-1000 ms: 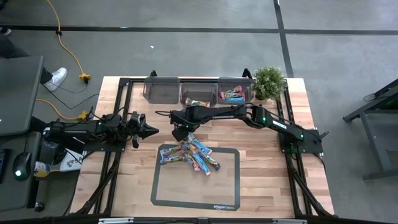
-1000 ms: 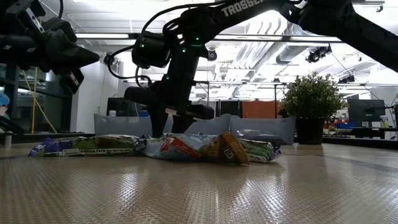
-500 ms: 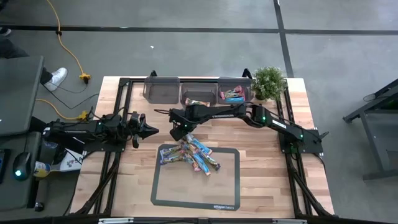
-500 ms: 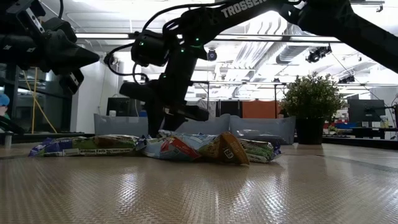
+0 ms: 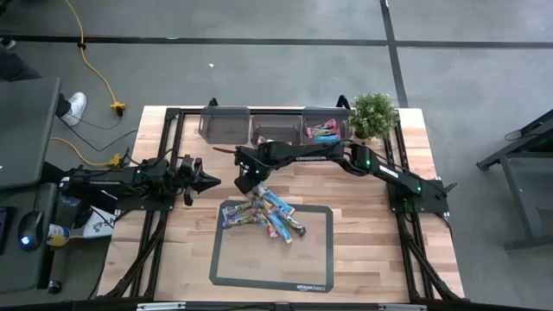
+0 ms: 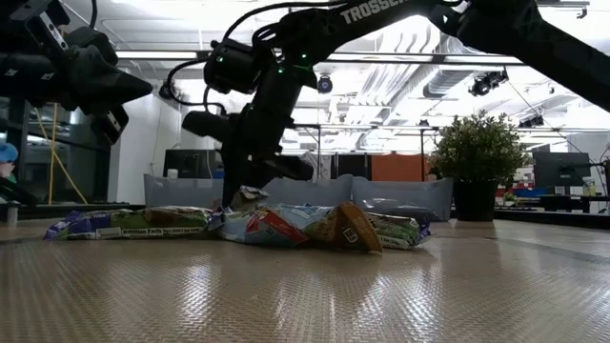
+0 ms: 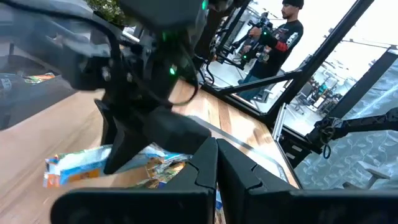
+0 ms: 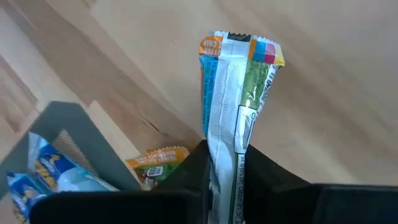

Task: Pick and place Granola Bars by type
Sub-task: Put the yellow granola bar into the center black bin

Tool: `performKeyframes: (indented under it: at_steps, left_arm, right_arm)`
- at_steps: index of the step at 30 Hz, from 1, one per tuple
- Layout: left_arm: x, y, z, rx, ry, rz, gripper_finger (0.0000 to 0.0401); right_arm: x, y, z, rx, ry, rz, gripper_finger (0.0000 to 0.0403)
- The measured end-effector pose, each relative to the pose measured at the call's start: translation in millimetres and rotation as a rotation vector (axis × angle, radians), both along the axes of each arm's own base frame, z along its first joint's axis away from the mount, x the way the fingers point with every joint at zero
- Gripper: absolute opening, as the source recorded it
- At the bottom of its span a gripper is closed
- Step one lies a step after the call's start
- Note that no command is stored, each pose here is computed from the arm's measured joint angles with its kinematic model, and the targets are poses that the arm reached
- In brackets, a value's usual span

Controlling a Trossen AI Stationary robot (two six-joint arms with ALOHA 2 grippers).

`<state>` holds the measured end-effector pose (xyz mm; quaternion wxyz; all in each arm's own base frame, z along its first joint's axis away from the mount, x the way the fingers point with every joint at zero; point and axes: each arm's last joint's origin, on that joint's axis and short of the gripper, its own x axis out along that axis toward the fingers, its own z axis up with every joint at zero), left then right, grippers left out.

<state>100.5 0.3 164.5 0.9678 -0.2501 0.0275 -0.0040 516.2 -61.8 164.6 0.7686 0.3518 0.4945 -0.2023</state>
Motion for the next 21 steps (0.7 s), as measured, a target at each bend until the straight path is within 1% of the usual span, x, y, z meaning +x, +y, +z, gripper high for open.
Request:
performKeyframes:
  at_steps: [2,8,13,18,21]
  left_arm:
    - [0.0,0.0,0.0,0.0,0.0,0.0,0.0001]
    - [0.0,0.0,0.0,-0.002,0.0,0.0,0.0001]
    - [0.0,0.0,0.0,-0.002,0.0,0.0,0.0001]
    - [0.0,0.0,0.0,-0.001,0.0,0.0,0.0001]
    - [0.0,0.0,0.0,-0.001,0.0,0.0,0.0001]
  right_arm:
    - [-0.2,-3.7,9.5,-0.01,-0.024,0.004,0.0046]
    - [-10.0,-20.9,54.6,-0.051,-0.113,0.009,0.0044]
    - [-24.6,-32.7,101.2,-0.112,-0.214,0.031,0.0039]
    - [-38.2,-38.5,144.8,-0.214,-0.333,0.068,0.0042]
    - [-45.1,-39.7,168.3,-0.328,-0.4,0.096,0.0042]
